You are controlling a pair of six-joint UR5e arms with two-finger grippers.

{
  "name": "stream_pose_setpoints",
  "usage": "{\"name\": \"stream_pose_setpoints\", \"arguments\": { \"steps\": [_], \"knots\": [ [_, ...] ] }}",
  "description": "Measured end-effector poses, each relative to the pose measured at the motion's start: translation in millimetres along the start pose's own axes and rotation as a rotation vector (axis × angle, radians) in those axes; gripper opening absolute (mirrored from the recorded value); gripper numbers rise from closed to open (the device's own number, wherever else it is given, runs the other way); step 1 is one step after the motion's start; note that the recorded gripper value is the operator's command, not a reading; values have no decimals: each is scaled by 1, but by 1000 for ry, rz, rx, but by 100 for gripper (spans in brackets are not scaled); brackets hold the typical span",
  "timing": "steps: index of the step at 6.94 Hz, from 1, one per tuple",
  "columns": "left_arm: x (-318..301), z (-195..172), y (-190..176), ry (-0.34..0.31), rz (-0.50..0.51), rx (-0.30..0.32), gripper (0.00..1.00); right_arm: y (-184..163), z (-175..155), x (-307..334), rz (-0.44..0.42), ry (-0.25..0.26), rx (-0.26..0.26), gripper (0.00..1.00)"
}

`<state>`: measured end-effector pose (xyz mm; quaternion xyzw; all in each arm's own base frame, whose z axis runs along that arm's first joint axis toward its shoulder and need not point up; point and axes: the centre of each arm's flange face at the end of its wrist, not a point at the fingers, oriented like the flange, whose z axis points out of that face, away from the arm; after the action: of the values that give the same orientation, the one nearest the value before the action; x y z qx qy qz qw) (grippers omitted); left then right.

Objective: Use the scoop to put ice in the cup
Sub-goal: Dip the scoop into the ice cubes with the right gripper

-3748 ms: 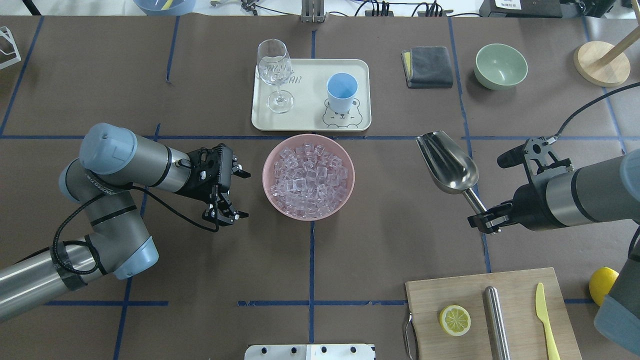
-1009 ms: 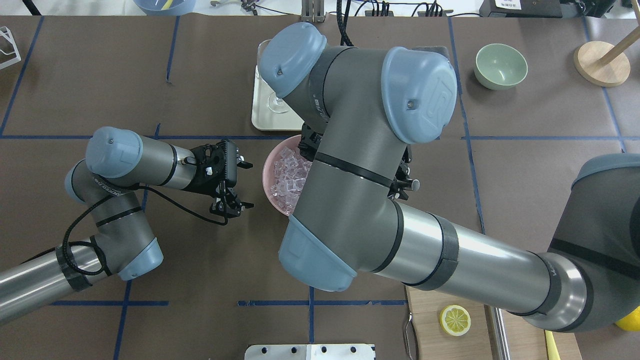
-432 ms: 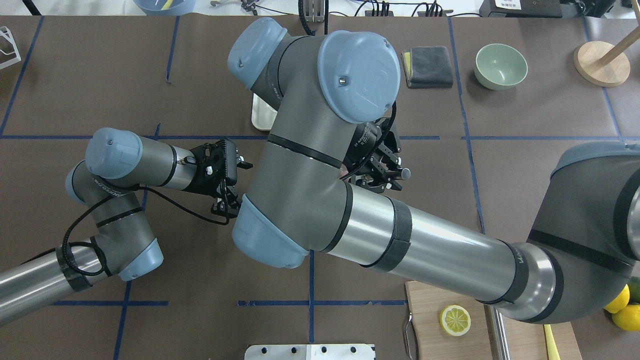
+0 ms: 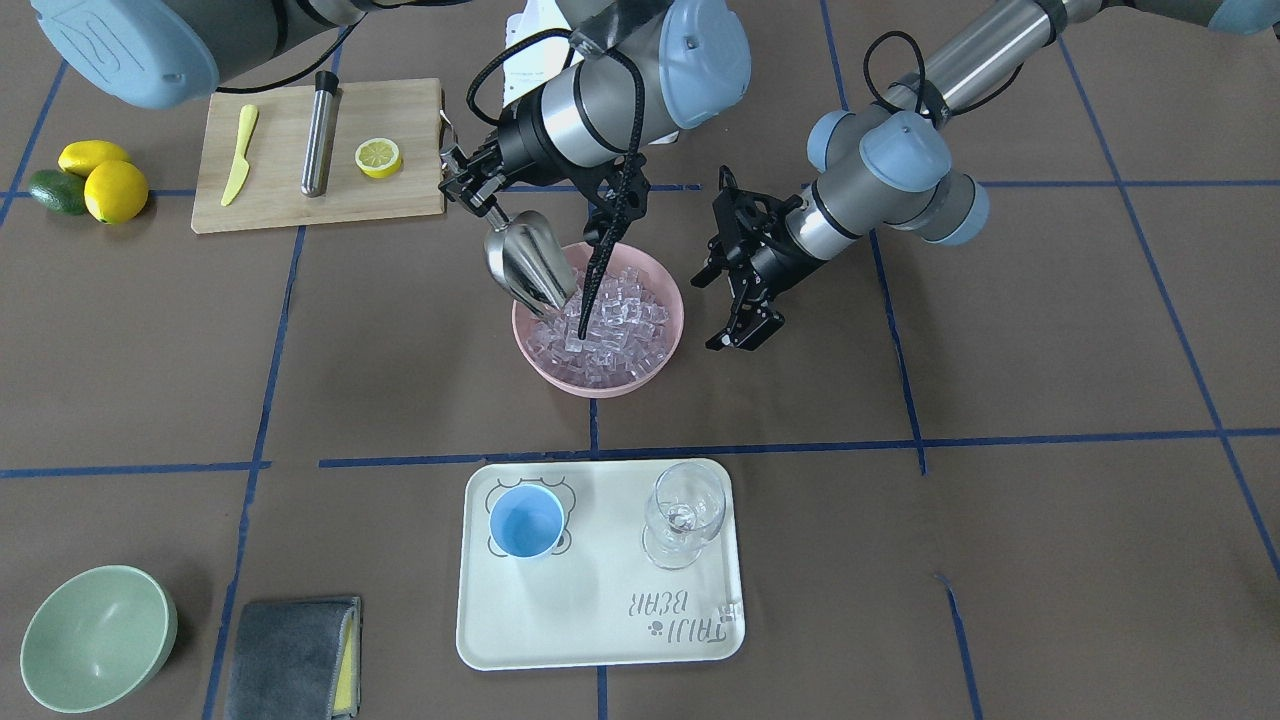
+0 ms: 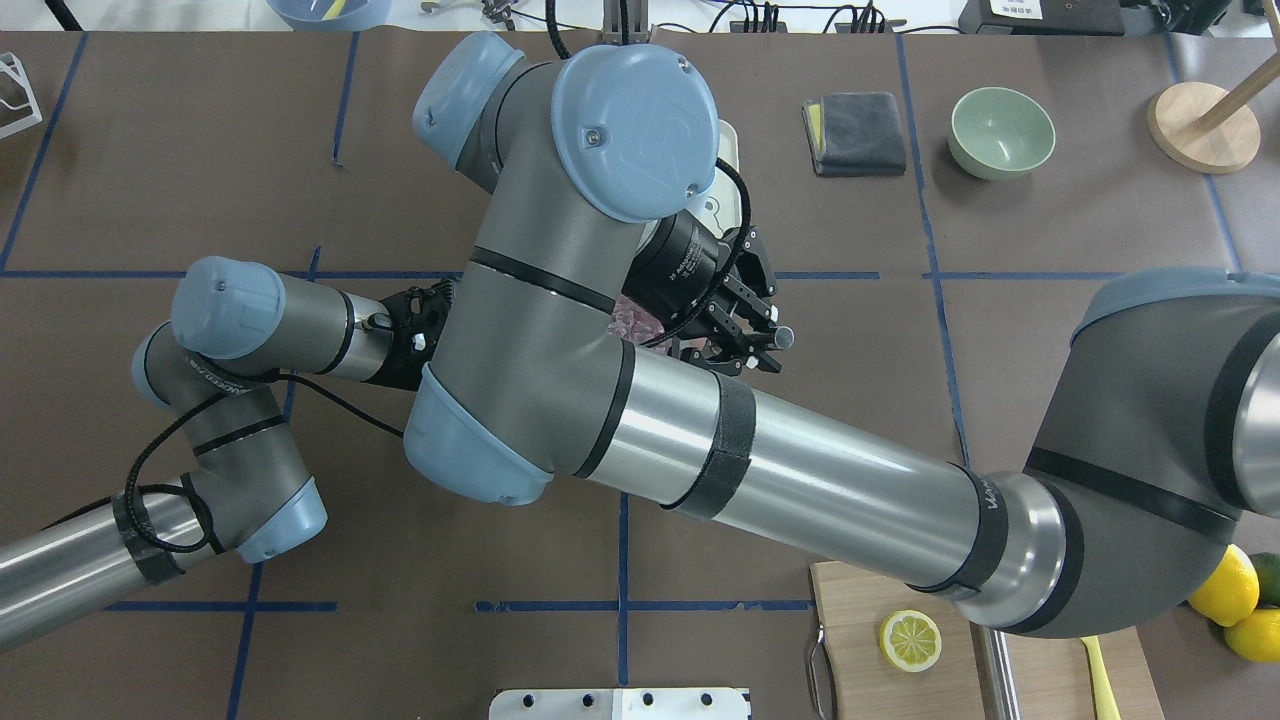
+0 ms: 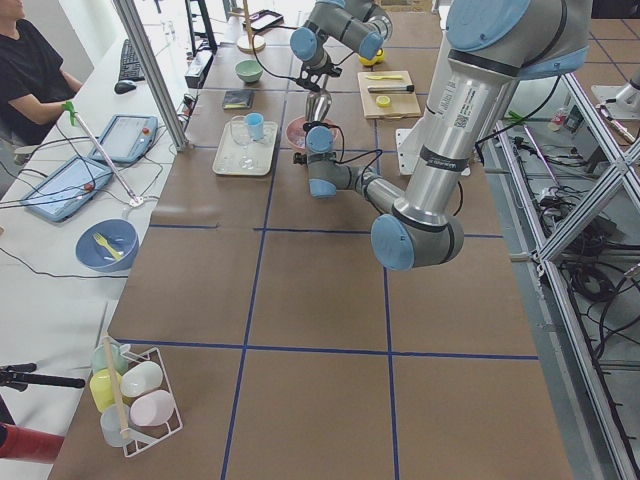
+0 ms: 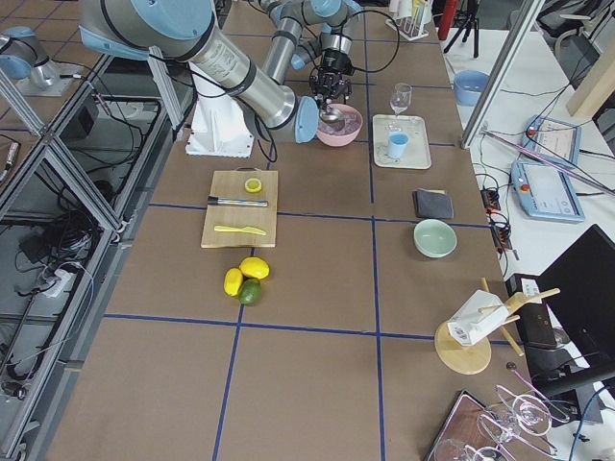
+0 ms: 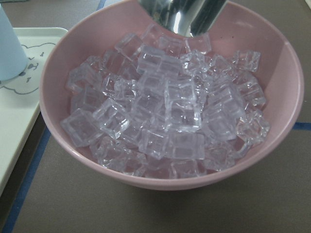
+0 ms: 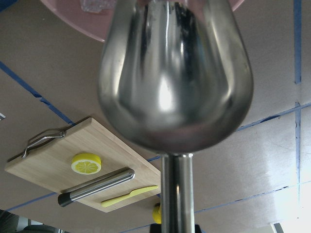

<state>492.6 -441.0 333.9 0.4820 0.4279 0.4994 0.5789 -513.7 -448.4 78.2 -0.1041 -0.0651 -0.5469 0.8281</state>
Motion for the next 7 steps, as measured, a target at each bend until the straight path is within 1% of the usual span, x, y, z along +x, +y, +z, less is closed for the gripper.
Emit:
{"name": "stream_pose_setpoints", "arguments": {
  "steps": [2, 7],
  "knots": [
    [0, 0, 0, 0, 0, -1, 100, -8, 5, 2, 2, 13, -31, 0],
    [0, 0, 0, 0, 0, 0, 100, -19, 13, -23, -36, 25, -40, 0]
  ]
}}
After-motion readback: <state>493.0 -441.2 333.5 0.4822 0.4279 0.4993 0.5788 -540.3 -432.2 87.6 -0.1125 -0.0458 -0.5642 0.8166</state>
